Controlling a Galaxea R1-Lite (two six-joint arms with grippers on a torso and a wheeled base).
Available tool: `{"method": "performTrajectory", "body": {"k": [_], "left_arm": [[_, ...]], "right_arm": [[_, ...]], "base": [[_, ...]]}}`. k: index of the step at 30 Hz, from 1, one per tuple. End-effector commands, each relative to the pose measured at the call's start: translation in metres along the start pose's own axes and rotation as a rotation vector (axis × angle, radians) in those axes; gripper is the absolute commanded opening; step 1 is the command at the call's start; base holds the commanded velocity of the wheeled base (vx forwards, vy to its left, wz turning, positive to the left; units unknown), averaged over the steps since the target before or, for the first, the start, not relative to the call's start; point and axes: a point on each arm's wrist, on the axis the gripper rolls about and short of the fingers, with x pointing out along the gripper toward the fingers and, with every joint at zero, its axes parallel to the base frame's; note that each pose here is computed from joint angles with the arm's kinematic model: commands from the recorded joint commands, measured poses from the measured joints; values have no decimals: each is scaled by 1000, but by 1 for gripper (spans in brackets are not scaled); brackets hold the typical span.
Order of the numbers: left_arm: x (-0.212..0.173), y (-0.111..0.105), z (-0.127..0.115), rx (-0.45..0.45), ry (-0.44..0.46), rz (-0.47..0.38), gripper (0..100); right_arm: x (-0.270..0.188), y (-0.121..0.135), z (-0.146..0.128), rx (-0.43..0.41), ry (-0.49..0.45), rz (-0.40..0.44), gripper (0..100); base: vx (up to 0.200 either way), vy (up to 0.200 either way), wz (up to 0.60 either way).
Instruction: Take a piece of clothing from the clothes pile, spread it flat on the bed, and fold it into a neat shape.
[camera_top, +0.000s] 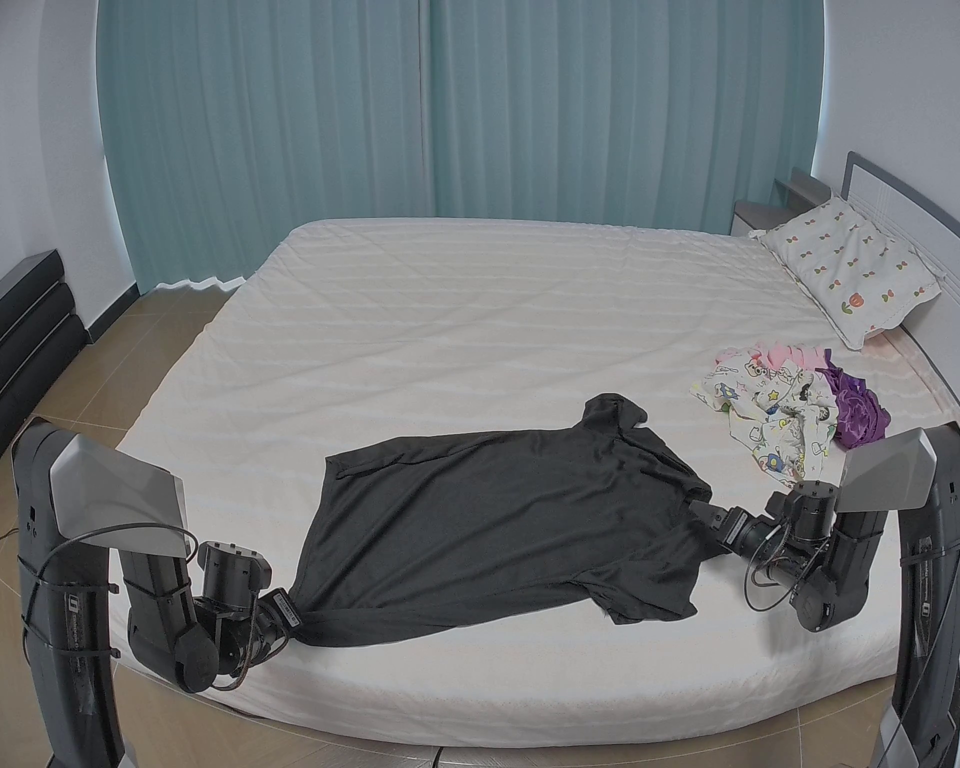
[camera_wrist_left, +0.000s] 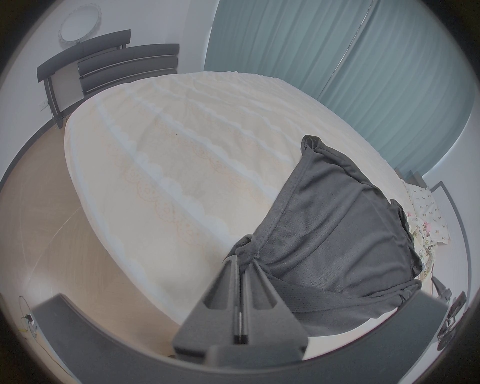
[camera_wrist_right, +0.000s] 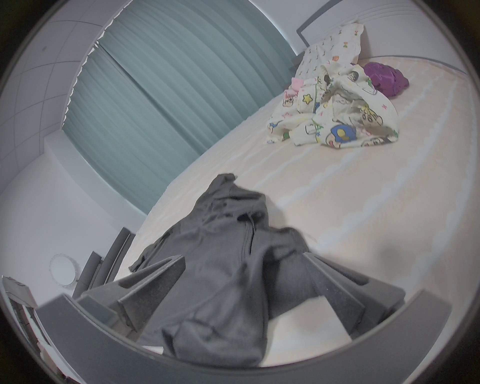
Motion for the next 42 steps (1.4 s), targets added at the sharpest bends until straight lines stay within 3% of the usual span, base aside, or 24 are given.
{"method": "performTrajectory", "body": {"k": [1,5,8,20,21,27,34,42], "left_arm": [[0,0,-1,0,6,-2,0],[0,1,0,-1,6,-3,0],[-1,1,0,-1,6,-3,0],[-2,1,0,-1,6,-3,0],[-2,1,0,-1,6,-3,0],[-2,1,0,-1,6,-3,0],[-1,1,0,-1,7,-2,0],[-1,1,-1,0,8,-2,0]], "right_arm": [[-39,10,-6,-6,103,43,100],[-46,13,-12,-20,143,55,100],[-38,13,-32,-33,199,49,100],[-7,8,-46,-80,208,71,100],[-3,8,-44,-80,202,74,0],[3,6,-40,-78,191,69,0],[15,1,-15,-82,82,62,0],[27,0,-8,-84,57,68,0]], "base": [[0,0,0],[0,0,0],[0,0,0],[0,0,0],[0,0,0],[0,0,0],[0,0,0],[0,0,0]]}}
